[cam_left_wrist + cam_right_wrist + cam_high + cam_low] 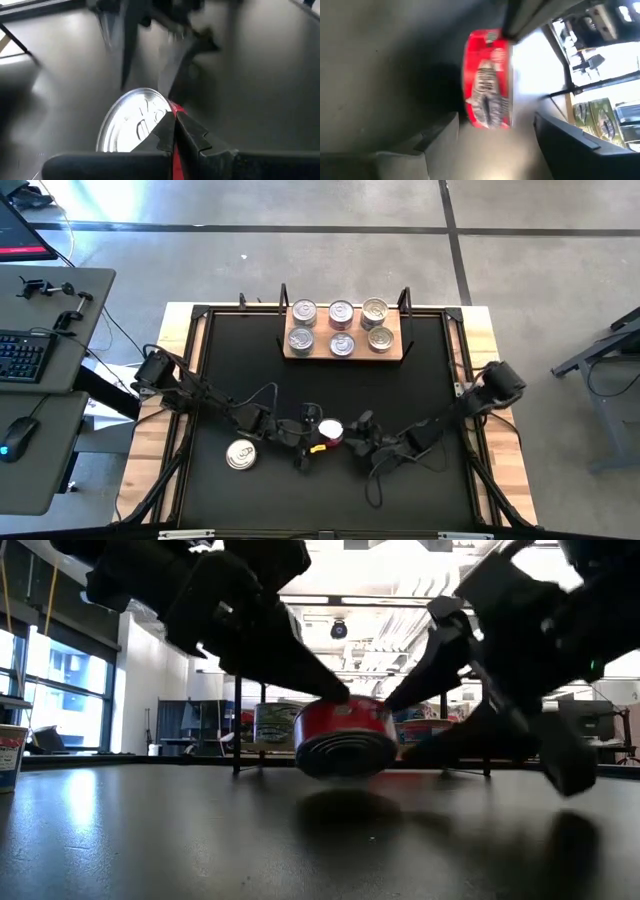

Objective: Stack canned seafood by type on shelf
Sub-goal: Stack the red tuna can on top of the red tuna can on the shelf

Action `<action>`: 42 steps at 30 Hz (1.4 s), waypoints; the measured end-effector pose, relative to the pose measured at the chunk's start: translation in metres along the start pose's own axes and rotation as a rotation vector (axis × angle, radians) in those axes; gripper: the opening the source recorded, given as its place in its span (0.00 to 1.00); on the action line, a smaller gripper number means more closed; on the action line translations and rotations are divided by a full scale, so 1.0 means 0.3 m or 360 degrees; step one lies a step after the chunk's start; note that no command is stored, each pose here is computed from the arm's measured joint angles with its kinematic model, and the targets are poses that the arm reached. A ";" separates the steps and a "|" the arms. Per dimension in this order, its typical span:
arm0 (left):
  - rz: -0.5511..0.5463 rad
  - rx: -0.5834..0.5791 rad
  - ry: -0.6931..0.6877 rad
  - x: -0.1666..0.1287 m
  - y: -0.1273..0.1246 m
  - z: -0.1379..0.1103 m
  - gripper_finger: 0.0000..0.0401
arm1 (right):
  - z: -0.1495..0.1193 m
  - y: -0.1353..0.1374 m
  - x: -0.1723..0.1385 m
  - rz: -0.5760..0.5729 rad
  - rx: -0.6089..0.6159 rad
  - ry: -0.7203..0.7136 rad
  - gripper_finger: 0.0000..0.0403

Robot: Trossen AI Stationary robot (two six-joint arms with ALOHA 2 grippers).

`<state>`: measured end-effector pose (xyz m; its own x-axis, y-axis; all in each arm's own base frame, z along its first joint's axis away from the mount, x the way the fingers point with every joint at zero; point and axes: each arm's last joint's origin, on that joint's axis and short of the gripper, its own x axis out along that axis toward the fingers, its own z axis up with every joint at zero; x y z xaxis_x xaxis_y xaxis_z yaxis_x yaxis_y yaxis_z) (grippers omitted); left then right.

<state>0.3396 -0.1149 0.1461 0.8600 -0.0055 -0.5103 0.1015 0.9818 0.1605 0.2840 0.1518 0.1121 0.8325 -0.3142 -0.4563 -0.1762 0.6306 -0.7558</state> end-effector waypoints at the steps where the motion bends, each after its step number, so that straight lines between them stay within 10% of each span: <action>1: 0.0000 -0.0011 -0.0014 0.000 0.000 0.003 0.00 | -0.003 0.008 0.011 -0.0019 -0.0016 -0.0001 0.63; 12: 0.0006 -0.0030 -0.0107 -0.001 0.001 0.024 0.00 | 0.001 0.003 0.059 -0.0114 0.0138 -0.0076 0.61; 21: 0.0027 -0.0027 -0.0112 -0.004 -0.002 0.027 0.00 | -0.001 0.009 0.057 -0.0074 0.0289 -0.0085 0.30; 27: 0.0210 -0.0020 0.0094 -0.062 -0.003 0.019 0.00 | 0.002 -0.004 0.015 -0.0113 0.0481 -0.0009 0.30; 33: 0.0393 -0.0121 0.0263 -0.163 -0.005 0.020 0.00 | 0.002 -0.080 -0.061 -0.0093 0.0766 0.0075 0.30; 42: 0.0605 -0.0130 0.0314 -0.237 -0.043 0.005 0.00 | 0.124 -0.380 -0.084 -0.0409 0.0592 0.0381 0.30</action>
<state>0.2779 -0.1274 0.1815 0.7156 0.3877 -0.5810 -0.2504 0.9189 0.3047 0.3026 0.1143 0.2272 0.6729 -0.6187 -0.4055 0.2536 0.7079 -0.6593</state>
